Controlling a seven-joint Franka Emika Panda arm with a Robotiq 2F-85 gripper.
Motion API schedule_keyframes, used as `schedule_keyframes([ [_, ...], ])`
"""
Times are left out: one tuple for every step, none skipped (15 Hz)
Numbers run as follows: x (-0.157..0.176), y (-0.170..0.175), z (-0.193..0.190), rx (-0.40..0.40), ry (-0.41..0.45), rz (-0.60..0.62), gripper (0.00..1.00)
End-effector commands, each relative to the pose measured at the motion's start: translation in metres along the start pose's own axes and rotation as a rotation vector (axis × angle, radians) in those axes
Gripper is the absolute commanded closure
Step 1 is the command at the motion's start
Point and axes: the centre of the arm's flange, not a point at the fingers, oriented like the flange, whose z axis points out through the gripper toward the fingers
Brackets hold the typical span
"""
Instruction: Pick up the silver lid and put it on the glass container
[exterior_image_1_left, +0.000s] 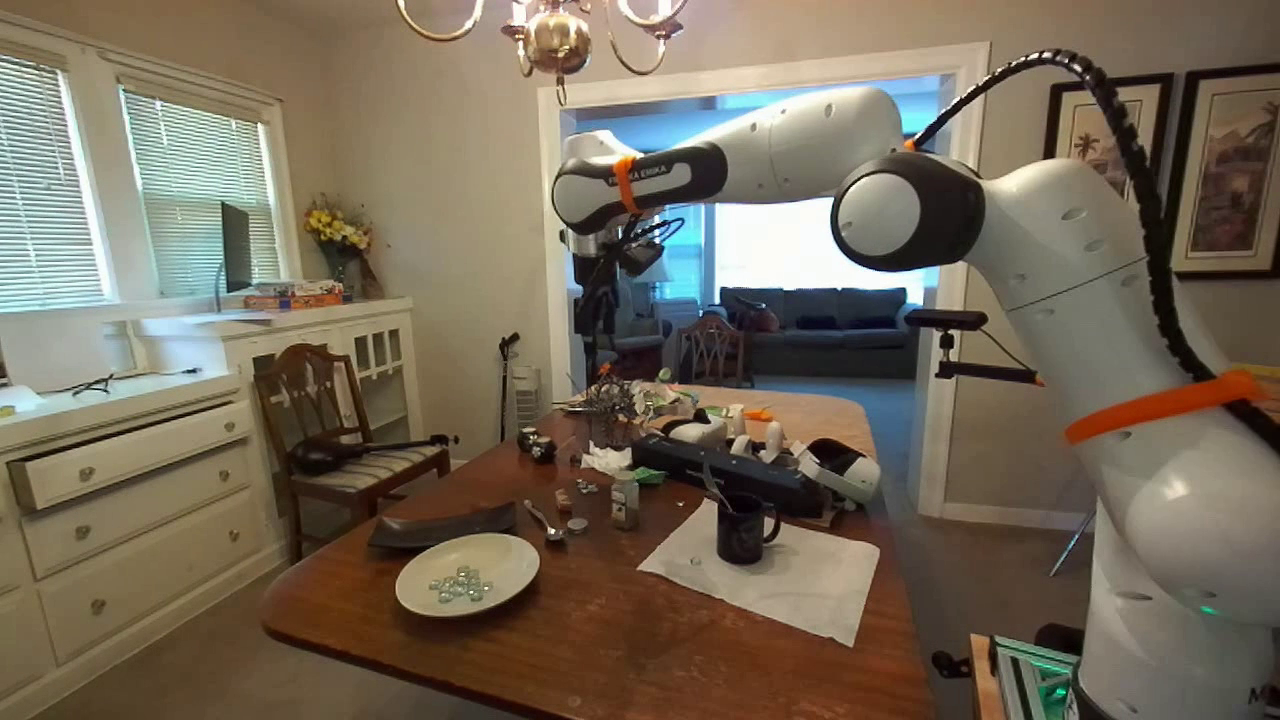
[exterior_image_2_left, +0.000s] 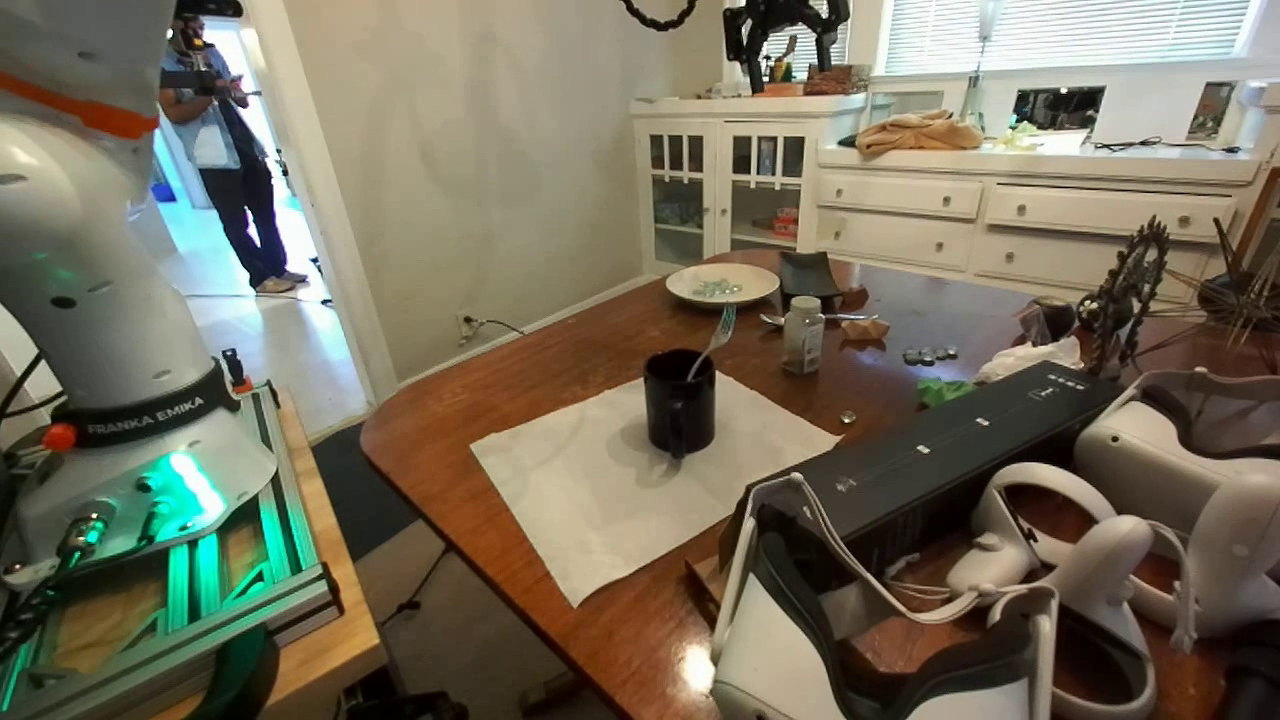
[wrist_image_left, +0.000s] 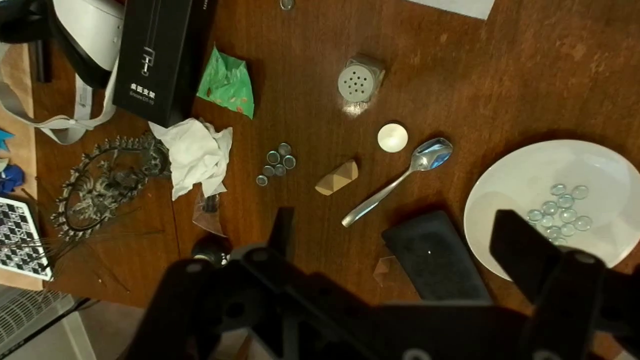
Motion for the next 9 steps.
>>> schedule_keyframes([
  [0.0, 0.0, -0.001, -0.001, 0.001, 0.001, 0.0],
  [-0.001, 0.001, -0.004, -0.002, 0.005, 0.002, 0.0],
  [-0.002, 0.001, -0.007, -0.004, 0.009, 0.002, 0.0],
  [-0.002, 0.001, -0.008, -0.004, 0.01, 0.003, 0.0],
  [-0.002, 0.001, -0.009, -0.005, 0.011, 0.003, 0.0],
  [-0.001, 0.001, -0.005, -0.002, 0.009, 0.002, 0.0],
  [0.007, 0.003, 0.006, 0.013, -0.015, -0.007, 0.0],
  [0.01, 0.003, 0.013, 0.029, -0.027, -0.019, 0.0],
  [0.021, 0.004, 0.033, 0.07, -0.055, -0.05, 0.0],
])
